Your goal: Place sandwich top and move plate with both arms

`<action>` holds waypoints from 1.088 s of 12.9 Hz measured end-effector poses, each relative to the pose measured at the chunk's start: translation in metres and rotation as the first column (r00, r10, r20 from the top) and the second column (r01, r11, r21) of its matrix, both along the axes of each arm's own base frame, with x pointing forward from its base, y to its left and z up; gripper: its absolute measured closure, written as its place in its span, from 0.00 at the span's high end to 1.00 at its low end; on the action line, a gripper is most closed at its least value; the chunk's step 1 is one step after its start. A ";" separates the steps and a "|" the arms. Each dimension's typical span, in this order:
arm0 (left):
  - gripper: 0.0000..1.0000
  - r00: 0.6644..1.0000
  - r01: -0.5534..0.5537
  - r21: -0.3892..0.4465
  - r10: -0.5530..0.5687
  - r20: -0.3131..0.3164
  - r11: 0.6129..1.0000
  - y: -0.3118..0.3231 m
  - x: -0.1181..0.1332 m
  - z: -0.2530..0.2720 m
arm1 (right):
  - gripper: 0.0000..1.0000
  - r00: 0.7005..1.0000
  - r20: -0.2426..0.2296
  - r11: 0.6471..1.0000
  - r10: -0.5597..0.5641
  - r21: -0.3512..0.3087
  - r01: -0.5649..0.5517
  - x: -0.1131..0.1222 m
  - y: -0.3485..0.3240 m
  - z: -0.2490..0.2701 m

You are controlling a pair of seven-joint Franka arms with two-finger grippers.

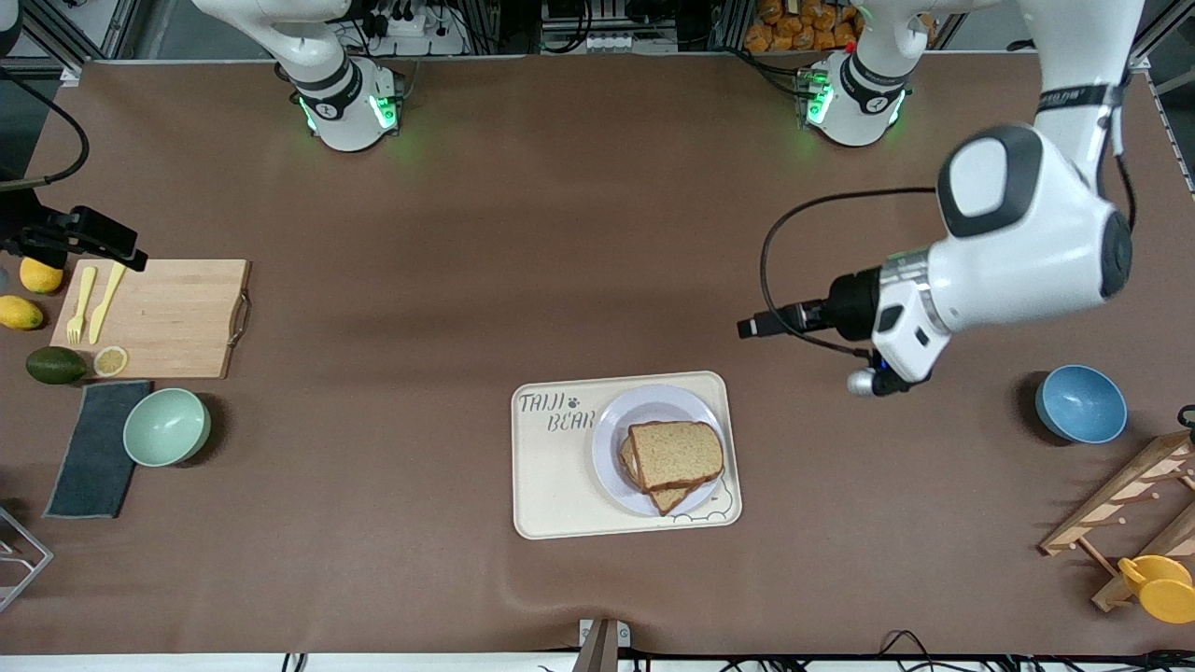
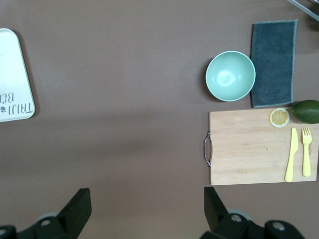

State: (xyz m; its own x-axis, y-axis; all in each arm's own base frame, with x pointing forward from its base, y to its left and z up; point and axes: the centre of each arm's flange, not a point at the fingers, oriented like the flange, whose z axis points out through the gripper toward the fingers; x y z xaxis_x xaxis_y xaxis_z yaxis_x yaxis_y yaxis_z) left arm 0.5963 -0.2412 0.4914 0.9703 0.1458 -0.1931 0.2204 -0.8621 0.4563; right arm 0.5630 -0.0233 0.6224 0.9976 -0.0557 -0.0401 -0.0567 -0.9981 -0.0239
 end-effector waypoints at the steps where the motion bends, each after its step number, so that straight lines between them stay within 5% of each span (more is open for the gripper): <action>1: 1.00 0.997 0.047 0.109 -0.053 0.052 0.993 -0.015 -0.014 0.016 | 1.00 1.000 0.000 1.000 0.000 0.000 0.000 0.000 0.000 0.000; 3: 1.00 0.989 0.102 0.235 -0.125 0.085 0.967 -0.026 -0.034 0.041 | 1.00 1.000 0.000 1.000 0.000 0.000 0.000 0.000 0.000 0.000; 6: 1.00 0.988 0.106 0.314 -0.137 0.076 0.943 0.027 -0.021 0.059 | 1.00 1.000 0.000 1.000 0.000 0.000 0.000 0.000 0.000 0.000; 10: 1.00 0.995 0.074 0.321 -0.091 0.038 0.944 0.138 -0.002 0.096 | 1.00 1.000 0.000 1.000 0.001 0.000 -0.001 0.000 0.000 0.000; 14: 1.00 0.993 0.114 0.325 -0.111 -0.027 0.939 0.156 -0.015 0.121 | 1.00 1.000 -0.004 1.000 0.002 0.000 -0.002 -0.001 0.001 0.000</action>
